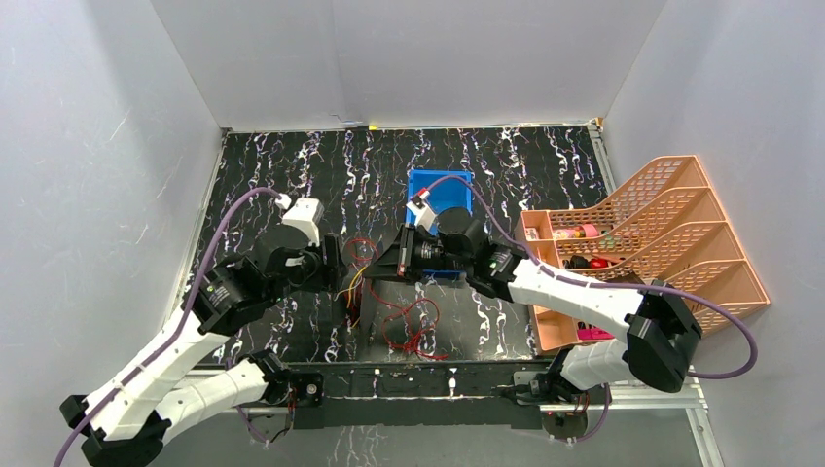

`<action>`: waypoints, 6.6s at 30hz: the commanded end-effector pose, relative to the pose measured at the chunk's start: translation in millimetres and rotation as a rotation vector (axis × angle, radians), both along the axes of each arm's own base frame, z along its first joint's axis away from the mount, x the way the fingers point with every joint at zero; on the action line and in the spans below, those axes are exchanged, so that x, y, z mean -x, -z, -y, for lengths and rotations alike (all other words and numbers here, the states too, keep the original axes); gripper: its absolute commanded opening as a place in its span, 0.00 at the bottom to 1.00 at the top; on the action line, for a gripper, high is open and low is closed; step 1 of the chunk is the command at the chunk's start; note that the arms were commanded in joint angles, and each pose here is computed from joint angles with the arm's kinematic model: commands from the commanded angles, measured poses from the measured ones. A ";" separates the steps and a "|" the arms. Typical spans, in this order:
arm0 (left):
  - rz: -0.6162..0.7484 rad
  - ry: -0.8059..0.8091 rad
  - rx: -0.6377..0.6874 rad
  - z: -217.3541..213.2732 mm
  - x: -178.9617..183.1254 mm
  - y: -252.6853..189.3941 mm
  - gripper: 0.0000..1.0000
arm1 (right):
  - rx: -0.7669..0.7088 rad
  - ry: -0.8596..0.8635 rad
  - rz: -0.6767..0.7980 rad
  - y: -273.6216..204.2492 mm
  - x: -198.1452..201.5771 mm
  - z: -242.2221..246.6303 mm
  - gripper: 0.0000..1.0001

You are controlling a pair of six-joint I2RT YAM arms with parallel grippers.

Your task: Wrap the cables

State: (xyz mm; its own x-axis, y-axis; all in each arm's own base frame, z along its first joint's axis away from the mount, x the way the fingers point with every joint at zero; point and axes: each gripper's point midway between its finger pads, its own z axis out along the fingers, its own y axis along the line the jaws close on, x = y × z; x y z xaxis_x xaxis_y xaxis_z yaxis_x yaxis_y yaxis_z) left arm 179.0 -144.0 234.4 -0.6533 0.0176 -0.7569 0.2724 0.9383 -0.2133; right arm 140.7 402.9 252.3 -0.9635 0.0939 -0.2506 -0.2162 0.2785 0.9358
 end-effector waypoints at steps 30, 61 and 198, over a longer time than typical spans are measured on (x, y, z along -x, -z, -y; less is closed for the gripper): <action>-0.015 -0.021 -0.067 7.2 -16.1 38.8 0.60 | -0.173 0.040 -0.131 -8.0 20.8 -15.7 0.00; -0.056 -0.017 -0.144 5.3 -18.7 64.5 0.23 | -0.220 0.025 -0.220 10.1 30.1 -23.1 0.00; 0.227 -0.072 0.114 -3.9 -22.3 -88.7 0.00 | 0.142 0.210 0.779 137.5 -46.7 30.7 0.51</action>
State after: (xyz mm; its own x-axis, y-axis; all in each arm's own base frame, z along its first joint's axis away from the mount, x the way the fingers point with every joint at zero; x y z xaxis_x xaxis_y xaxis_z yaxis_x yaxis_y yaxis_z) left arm 192.1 -135.5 297.7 -0.5346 -0.0267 -0.8447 0.2647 0.9439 -0.1973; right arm 177.4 354.7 82.2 -0.5501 0.0735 -0.8319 -0.6785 0.5415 0.4965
